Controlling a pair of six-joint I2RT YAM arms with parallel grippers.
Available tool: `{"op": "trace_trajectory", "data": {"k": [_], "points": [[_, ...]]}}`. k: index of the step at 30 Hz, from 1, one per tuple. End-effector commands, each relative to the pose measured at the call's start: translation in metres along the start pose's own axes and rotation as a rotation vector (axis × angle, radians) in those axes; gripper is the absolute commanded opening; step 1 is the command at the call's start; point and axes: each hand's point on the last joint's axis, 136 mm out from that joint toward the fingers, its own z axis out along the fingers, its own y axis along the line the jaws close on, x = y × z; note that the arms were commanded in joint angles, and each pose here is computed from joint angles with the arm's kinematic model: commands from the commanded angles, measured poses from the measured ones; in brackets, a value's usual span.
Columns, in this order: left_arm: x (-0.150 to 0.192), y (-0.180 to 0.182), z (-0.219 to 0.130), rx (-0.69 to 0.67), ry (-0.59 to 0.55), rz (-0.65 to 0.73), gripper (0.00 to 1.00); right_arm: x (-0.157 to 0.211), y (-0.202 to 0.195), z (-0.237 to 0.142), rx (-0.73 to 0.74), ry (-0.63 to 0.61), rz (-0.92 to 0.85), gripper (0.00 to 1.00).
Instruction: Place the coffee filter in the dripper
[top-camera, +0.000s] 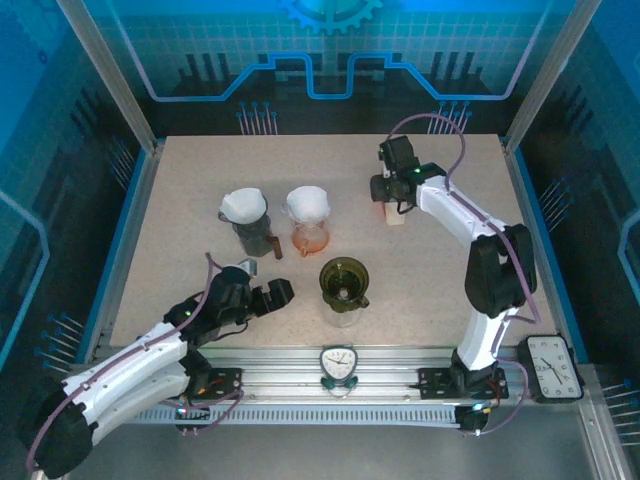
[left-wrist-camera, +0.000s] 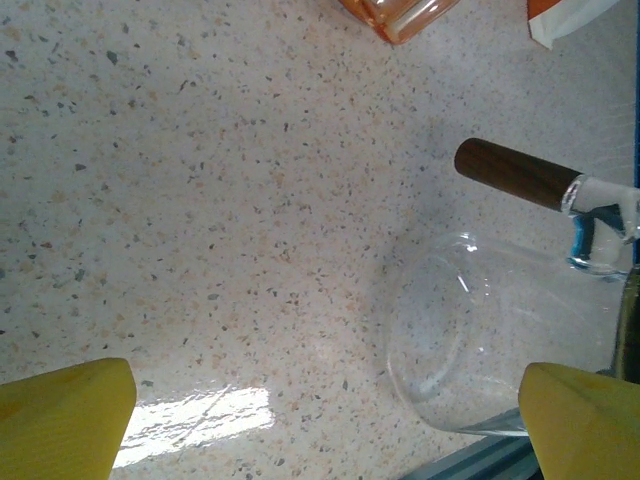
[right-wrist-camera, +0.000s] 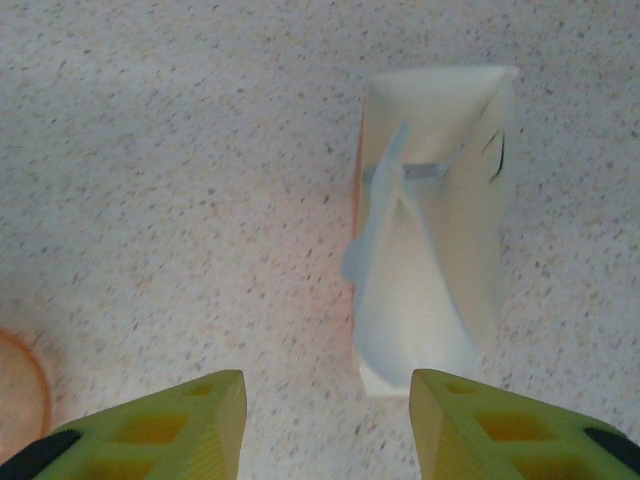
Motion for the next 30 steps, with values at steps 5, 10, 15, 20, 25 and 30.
{"op": "trace_trajectory", "data": {"k": [5, 10, 15, 20, 25, 30], "points": [[-0.012, -0.009, 0.002, 0.002, -0.028, 0.032, 0.99, -0.019, -0.011, 0.017, 0.022, -0.028, -0.009, 0.48], [-0.011, -0.004, 0.005, -0.017, -0.026, 0.032, 0.99, -0.014, -0.011, 0.023, 0.05, -0.015, -0.027, 0.5], [-0.01, -0.001, 0.007, -0.026, -0.018, 0.032, 0.99, -0.01, -0.006, 0.024, 0.061, -0.036, -0.059, 0.43], [-0.01, 0.002, 0.008, -0.04, -0.019, 0.031, 0.99, -0.005, -0.001, 0.032, 0.048, -0.009, -0.057, 0.35], [-0.01, 0.003, 0.009, -0.047, -0.02, 0.03, 0.99, -0.003, 0.001, 0.039, 0.041, 0.016, -0.045, 0.34], [-0.01, 0.003, 0.009, -0.048, -0.019, 0.031, 0.99, 0.0, -0.001, 0.047, 0.064, 0.038, -0.049, 0.34]]}}
